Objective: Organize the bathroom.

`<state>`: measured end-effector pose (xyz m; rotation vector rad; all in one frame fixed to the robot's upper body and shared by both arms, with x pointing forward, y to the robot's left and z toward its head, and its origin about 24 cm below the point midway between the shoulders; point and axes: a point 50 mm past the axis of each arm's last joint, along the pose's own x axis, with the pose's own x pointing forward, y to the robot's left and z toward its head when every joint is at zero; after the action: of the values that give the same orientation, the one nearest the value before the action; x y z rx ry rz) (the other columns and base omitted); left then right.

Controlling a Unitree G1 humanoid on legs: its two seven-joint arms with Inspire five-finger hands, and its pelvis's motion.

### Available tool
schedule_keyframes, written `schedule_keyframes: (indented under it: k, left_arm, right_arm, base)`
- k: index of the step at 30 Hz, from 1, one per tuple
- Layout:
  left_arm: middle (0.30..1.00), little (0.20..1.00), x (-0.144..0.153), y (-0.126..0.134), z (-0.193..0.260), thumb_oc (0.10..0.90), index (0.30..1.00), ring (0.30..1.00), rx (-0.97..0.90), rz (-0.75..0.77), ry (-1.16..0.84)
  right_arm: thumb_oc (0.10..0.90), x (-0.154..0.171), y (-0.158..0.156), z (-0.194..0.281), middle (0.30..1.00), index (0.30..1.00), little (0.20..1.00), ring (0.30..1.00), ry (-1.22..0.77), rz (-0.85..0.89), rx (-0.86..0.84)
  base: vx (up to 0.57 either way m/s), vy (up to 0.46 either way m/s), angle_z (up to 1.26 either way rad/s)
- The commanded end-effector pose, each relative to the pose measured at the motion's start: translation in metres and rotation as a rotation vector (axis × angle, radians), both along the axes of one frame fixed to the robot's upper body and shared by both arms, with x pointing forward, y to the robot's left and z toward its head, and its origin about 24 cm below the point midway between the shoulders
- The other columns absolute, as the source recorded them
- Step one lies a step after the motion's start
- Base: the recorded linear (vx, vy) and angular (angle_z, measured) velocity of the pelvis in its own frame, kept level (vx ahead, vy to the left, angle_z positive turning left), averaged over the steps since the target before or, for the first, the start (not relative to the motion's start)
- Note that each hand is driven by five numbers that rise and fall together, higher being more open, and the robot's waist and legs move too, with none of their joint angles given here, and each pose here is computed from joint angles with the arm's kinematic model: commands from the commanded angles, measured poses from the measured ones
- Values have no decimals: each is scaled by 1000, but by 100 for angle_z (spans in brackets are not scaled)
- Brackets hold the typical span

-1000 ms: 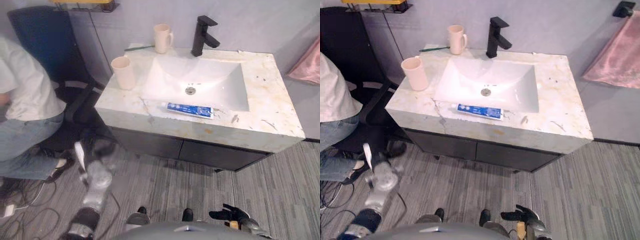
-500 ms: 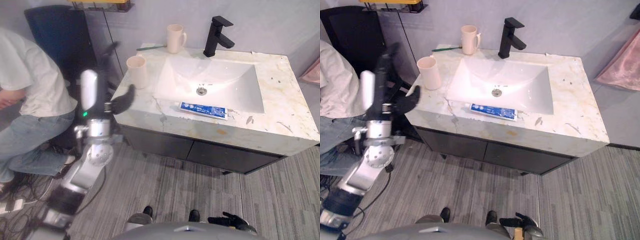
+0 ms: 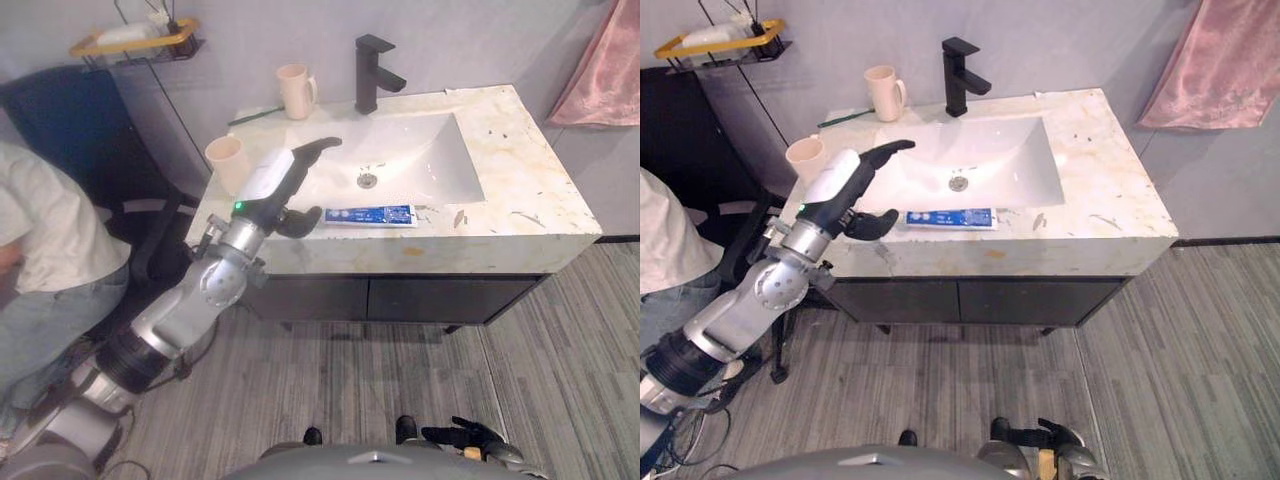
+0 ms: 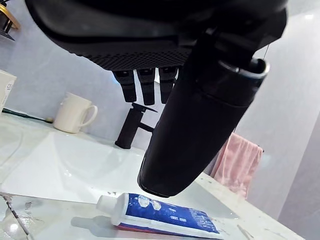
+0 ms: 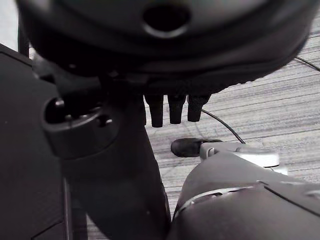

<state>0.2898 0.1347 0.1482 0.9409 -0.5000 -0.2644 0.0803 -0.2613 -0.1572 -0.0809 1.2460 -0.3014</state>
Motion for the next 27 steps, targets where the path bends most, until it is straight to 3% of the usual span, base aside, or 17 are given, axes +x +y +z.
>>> schedule_keyframes:
  k: [1,6,13,27]
  left_arm:
    - [900,900,24,14,55,800,900,900,23,37,-126]
    - [900,900,36,21,39,800,900,900,37,52,54]
    - [900,900,40,21,40,800,900,900,41,41,107]
    - [900,900,32,18,62,800,900,900,-108,8,-28]
  right_arm:
    - [800,-6,-6,1,900,900,900,900,38,48,-28]
    - [800,-9,-7,0,900,900,900,900,53,44,-32]
    - [800,-11,-9,0,900,900,900,900,60,39,-41]
    - [800,-17,-4,-2,900,900,900,900,64,35,-30]
  base:
    - [43,29,-9]
    - [38,13,-10]
    - [25,4,-1]
    - [8,-4,0]
